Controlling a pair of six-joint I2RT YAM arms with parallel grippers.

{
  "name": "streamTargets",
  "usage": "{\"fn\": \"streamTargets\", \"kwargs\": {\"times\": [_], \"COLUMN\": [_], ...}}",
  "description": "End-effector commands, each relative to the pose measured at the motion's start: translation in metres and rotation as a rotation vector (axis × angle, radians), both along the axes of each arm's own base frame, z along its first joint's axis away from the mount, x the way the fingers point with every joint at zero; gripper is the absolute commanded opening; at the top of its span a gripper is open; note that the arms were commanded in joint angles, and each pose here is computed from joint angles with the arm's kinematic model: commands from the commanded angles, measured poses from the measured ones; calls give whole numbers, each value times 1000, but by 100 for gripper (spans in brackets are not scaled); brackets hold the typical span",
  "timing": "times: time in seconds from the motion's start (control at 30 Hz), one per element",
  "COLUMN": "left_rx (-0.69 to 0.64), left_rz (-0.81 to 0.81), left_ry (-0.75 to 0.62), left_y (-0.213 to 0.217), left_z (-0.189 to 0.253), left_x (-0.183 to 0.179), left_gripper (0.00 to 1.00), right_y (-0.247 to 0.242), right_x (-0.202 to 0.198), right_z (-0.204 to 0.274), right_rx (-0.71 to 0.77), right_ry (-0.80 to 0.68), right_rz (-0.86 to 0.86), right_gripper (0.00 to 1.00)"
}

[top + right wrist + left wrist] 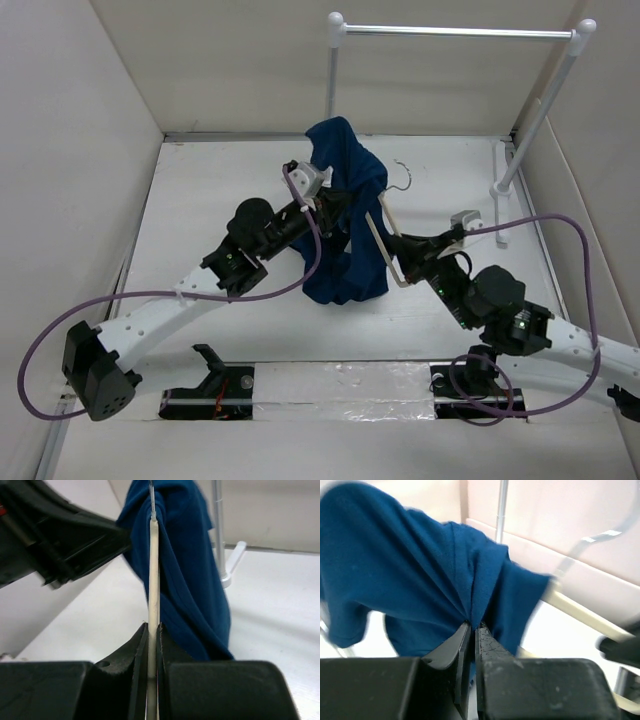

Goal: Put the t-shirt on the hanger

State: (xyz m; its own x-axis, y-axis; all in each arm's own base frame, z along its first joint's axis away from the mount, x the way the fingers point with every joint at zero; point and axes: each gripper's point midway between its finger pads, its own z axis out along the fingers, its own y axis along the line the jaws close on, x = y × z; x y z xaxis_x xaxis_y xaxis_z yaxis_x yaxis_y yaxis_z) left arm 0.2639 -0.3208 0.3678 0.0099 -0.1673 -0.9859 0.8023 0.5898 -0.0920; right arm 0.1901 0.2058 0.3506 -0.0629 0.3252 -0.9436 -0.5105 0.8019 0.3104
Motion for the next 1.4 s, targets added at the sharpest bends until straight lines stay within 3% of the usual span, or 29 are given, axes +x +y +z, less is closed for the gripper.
{"fn": "streamTargets", "kwargs": {"times": [0.0, 0.4, 0.7, 0.73, 0.77, 0.83, 0.97, 1.07, 1.37], "left_rx": [-106, -128, -132, -150, -166, -216, -275, -350, -560], "left_rz": [-88, -118, 5, 63, 79, 160, 128, 62, 37], "left_ry": [27, 62, 155, 167, 173, 187, 191, 207, 287], "left_y": [4, 21, 36, 43, 48, 63, 65, 57, 42], "left_z": [9, 8, 7, 9, 12, 20, 39, 58, 91], "left_x": [-27, -50, -37, -30, -30, -24, -32, -40, -24], "left_gripper": [0, 0, 0, 3, 19, 40, 60, 68, 65], "right_y": [-23, 18, 31, 34, 35, 33, 32, 39, 59], "right_x": [16, 48, 53, 51, 49, 46, 42, 38, 22], "right_z": [66, 74, 71, 71, 68, 57, 48, 42, 22], "right_rx": [186, 179, 156, 159, 151, 134, 114, 118, 102], "right_ry": [-118, -191, -204, -204, -198, -176, -154, -130, -72], "right_rz": [-165, -283, -287, -258, -243, -223, -192, -146, -32], "right_gripper": [0, 0, 0, 0, 0, 0, 0, 0, 0]}}
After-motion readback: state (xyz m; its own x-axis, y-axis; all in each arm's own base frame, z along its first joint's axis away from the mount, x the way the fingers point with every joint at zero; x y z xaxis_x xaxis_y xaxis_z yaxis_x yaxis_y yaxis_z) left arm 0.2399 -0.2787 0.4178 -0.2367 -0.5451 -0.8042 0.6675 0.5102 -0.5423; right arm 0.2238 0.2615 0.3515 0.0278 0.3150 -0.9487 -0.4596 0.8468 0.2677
